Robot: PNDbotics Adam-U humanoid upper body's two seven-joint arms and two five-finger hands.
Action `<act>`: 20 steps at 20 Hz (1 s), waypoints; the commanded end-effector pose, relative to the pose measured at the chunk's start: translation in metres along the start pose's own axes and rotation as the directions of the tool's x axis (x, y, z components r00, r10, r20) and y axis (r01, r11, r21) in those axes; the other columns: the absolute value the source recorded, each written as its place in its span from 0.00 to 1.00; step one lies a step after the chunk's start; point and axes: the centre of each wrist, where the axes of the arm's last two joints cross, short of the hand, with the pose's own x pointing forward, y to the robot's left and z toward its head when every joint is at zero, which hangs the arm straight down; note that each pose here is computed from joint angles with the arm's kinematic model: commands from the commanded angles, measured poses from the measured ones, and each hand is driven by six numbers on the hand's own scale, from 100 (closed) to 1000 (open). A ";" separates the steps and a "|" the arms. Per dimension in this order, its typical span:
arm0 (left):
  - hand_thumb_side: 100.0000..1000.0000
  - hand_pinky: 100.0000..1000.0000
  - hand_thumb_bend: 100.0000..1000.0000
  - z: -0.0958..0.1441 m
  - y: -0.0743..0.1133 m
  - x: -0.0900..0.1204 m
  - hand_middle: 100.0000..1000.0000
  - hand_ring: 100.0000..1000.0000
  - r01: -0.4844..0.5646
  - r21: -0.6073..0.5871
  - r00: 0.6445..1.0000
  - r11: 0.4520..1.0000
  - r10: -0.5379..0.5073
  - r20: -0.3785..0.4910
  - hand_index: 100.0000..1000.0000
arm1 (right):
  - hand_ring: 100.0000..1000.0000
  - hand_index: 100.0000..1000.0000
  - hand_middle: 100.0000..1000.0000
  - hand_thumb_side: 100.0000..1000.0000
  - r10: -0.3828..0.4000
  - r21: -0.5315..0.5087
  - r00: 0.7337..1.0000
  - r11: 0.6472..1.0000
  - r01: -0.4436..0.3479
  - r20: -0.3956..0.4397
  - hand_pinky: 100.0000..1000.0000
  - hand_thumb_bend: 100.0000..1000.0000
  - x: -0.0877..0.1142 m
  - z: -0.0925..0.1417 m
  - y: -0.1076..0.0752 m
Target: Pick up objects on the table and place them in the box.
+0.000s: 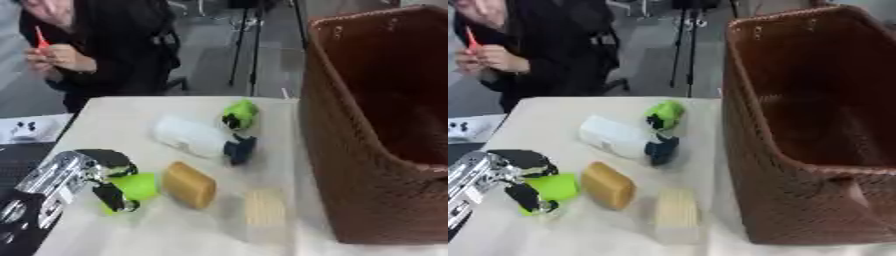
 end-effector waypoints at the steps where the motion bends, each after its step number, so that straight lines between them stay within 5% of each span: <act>1: 0.52 0.73 0.08 0.012 0.016 -0.009 0.46 0.69 0.041 0.034 0.998 0.999 -0.040 -0.040 0.56 | 0.72 0.57 0.71 0.86 -0.099 -0.146 0.985 0.982 0.119 0.139 0.78 0.00 -0.001 -0.007 -0.005; 2: 0.49 0.71 0.01 0.014 0.017 -0.009 0.45 0.68 0.044 0.039 0.998 0.998 -0.042 -0.041 0.55 | 0.72 0.57 0.71 0.86 -0.098 -0.146 0.985 0.982 0.119 0.139 0.78 0.00 -0.001 -0.007 -0.005; 20: 0.37 0.67 0.00 0.035 0.046 -0.009 0.45 0.67 0.100 0.121 0.994 0.988 -0.094 -0.057 0.55 | 0.72 0.57 0.71 0.86 -0.093 -0.138 0.987 0.984 0.111 0.135 0.79 0.00 -0.004 -0.007 -0.009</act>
